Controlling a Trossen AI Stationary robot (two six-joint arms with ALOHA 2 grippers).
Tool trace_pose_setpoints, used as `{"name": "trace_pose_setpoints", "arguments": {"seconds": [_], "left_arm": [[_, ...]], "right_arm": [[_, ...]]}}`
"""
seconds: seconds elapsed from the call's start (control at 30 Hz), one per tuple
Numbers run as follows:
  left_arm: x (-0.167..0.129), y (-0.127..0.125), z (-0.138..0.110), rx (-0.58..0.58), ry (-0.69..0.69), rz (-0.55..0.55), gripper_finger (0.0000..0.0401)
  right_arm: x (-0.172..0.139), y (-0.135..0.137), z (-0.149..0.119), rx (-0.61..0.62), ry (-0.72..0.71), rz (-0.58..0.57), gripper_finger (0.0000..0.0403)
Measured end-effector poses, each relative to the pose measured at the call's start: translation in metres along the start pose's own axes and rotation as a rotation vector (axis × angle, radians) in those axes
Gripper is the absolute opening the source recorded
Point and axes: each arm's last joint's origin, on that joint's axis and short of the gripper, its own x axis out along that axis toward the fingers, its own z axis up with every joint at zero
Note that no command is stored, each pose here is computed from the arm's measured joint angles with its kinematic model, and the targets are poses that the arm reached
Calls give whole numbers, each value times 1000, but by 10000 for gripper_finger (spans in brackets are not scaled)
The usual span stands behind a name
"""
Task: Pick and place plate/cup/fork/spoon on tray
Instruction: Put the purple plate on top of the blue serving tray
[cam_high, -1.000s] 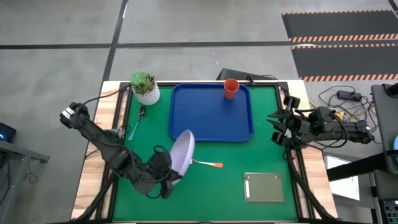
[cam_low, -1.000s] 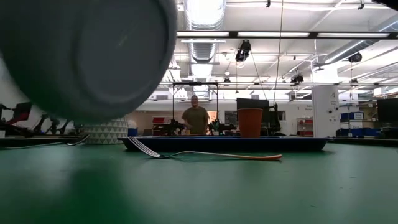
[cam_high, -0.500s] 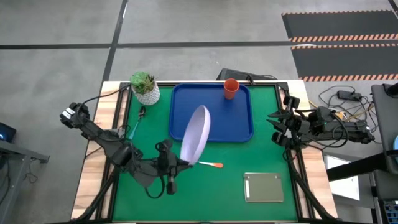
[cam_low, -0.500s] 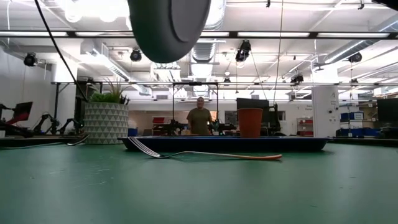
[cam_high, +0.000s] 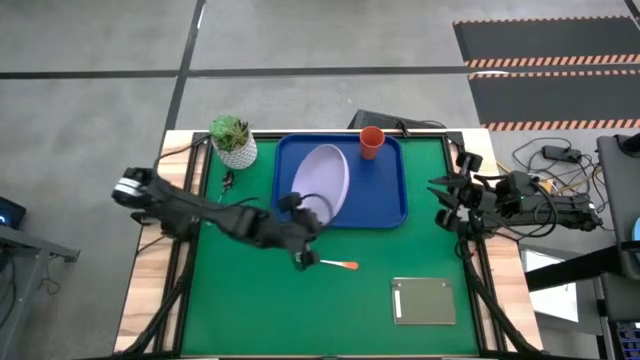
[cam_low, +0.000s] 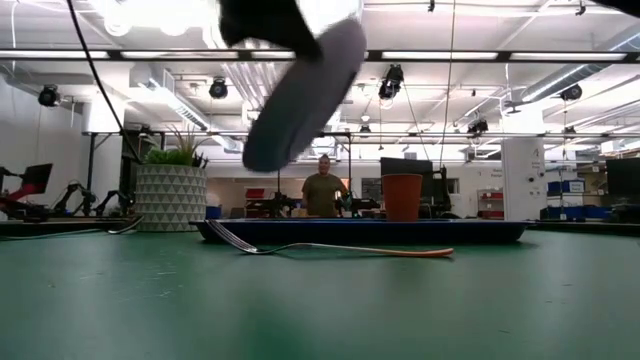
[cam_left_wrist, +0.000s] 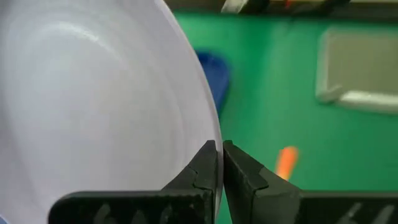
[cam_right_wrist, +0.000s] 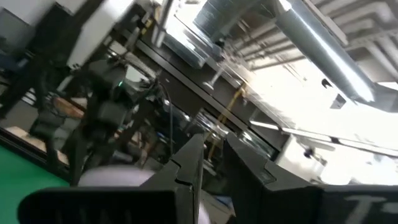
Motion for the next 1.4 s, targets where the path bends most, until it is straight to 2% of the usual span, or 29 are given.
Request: {"name": "trace_pose_setpoints", "arguments": {"seconds": [0.2, 0.47, 0.9, 1.4], "left_arm": [[54, 15, -20, 53, 166, 37, 0], [84, 32, -34, 72, 269, 108, 0], [106, 57, -43, 73, 336, 169, 0], [109, 63, -44, 39, 344, 182, 0]], "right_arm": [[0, 0, -1, -4, 18, -4, 52], [0, 1, -2, -11, 22, -3, 52], [0, 1, -2, -11, 23, -3, 52], [0, 1, -2, -10, 23, -3, 52]]}}
